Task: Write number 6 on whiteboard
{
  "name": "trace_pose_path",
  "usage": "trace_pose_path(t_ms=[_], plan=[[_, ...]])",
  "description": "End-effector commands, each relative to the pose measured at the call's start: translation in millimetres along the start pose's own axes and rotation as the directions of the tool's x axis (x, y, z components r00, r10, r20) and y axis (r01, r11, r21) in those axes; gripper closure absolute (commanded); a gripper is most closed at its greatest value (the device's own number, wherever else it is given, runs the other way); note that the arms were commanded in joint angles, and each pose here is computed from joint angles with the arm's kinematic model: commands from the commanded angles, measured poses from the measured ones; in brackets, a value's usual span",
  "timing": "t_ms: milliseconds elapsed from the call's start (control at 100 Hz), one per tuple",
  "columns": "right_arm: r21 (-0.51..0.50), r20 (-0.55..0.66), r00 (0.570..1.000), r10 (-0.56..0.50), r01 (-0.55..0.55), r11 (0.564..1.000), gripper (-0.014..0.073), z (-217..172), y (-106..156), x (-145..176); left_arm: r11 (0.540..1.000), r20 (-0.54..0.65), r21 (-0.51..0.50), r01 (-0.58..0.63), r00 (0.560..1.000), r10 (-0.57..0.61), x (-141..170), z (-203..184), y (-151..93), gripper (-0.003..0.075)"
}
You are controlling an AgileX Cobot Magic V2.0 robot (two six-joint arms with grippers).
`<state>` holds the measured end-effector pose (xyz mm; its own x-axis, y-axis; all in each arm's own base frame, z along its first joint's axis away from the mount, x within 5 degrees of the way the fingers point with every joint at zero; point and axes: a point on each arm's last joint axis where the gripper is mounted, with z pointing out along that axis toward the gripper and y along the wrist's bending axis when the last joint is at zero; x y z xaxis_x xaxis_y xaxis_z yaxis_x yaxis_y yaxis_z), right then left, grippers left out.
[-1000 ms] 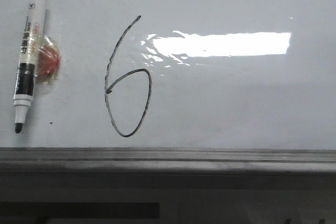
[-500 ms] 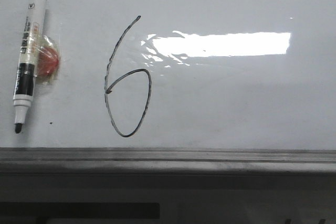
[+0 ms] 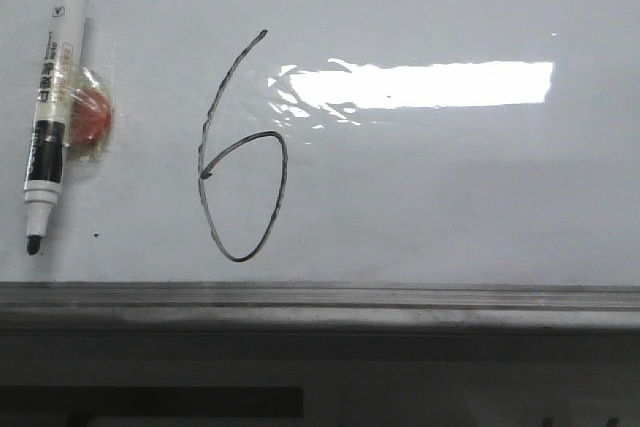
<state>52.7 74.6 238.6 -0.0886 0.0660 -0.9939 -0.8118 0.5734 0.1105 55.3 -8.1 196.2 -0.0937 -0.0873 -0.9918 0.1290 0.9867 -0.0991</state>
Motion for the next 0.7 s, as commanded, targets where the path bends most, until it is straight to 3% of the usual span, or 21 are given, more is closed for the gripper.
trace_pose_path(t_ms=[0,240,690], plan=[[0.003,0.109,0.994,-0.021,0.021,1.000,0.0659,0,1,-17,0.999,0.013,-0.036,0.007,1.000,-0.006,11,0,3,0.0739],[0.003,0.109,0.994,-0.021,0.021,1.000,0.0659,0,1,-17,0.991,-0.118,-0.133,-0.010,0.993,-0.006,23,-1,9,0.0739],[0.003,0.109,0.994,-0.021,0.021,1.000,0.0659,0,1,-17,0.991,-0.119,-0.133,-0.003,0.993,-0.013,23,-1,9,0.0739]])
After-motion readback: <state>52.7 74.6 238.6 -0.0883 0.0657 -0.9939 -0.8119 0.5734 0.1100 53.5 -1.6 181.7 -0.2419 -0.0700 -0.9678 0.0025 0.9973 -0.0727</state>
